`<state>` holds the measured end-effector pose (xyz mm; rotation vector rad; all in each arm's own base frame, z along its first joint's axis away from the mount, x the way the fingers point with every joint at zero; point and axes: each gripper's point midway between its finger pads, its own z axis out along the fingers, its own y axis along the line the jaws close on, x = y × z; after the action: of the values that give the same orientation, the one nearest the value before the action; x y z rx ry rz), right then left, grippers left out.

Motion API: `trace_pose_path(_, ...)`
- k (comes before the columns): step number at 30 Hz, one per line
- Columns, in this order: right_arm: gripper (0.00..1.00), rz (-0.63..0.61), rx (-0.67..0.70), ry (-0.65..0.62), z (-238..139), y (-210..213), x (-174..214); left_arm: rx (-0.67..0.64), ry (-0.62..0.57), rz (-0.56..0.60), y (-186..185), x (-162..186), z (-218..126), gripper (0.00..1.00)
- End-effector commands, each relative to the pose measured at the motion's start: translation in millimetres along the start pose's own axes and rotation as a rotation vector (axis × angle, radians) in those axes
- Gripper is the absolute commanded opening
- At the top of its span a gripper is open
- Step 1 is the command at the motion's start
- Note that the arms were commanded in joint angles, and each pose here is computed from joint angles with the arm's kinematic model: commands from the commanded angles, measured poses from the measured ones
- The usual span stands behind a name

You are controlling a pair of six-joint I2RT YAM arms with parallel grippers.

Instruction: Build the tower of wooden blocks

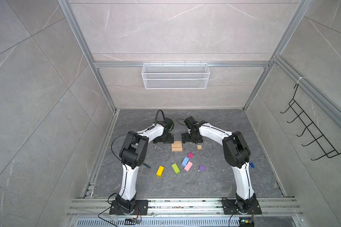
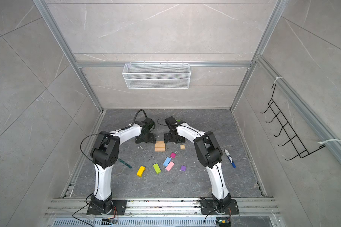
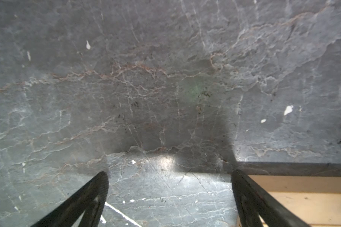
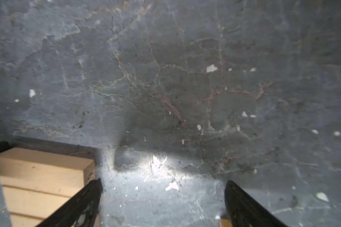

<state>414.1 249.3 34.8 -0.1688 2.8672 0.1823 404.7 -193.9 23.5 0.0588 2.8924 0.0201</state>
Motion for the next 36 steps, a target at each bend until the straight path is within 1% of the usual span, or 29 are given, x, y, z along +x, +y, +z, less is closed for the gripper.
trace_pose_path(1, 0.99, -0.032, -0.024, -0.079, -38.0, 5.9, -10.2, 0.001, -0.046, -0.008, 5.8, -7.8, -22.3, 1.00)
trace_pose_path(5, 0.99, -0.063, -0.059, -0.092, -56.4, 8.2, -4.3, 0.014, -0.074, -0.003, 8.6, -14.4, -41.4, 1.00)
trace_pose_path(9, 0.99, -0.099, -0.063, -0.085, -68.4, 8.6, 8.8, 0.013, -0.068, -0.003, 13.0, -12.1, -51.8, 1.00)
trace_pose_path(12, 0.99, -0.172, -0.092, -0.084, -73.9, 16.9, 20.7, 0.000, -0.051, -0.009, 18.6, -4.6, -54.6, 1.00)
trace_pose_path(15, 0.99, -0.253, -0.068, -0.087, -73.0, 17.8, 29.3, 0.006, -0.037, -0.026, 23.6, 4.3, -58.0, 1.00)
trace_pose_path(17, 0.99, -0.284, -0.059, -0.073, -72.1, 18.2, 33.5, 0.013, -0.028, -0.044, 27.7, 11.0, -59.9, 1.00)
trace_pose_path(22, 0.99, -0.366, -0.049, -0.073, -66.5, 35.1, 47.7, 0.030, -0.025, -0.086, 38.0, 24.4, -69.2, 1.00)
trace_pose_path(28, 0.99, -0.366, -0.038, -0.057, -51.2, 49.7, 61.2, 0.030, -0.022, -0.119, 54.5, 37.8, -74.1, 1.00)
trace_pose_path(36, 0.99, -0.296, 0.015, -0.022, -25.6, 54.1, 67.0, 0.029, -0.023, -0.136, 63.5, 44.7, -76.8, 1.00)
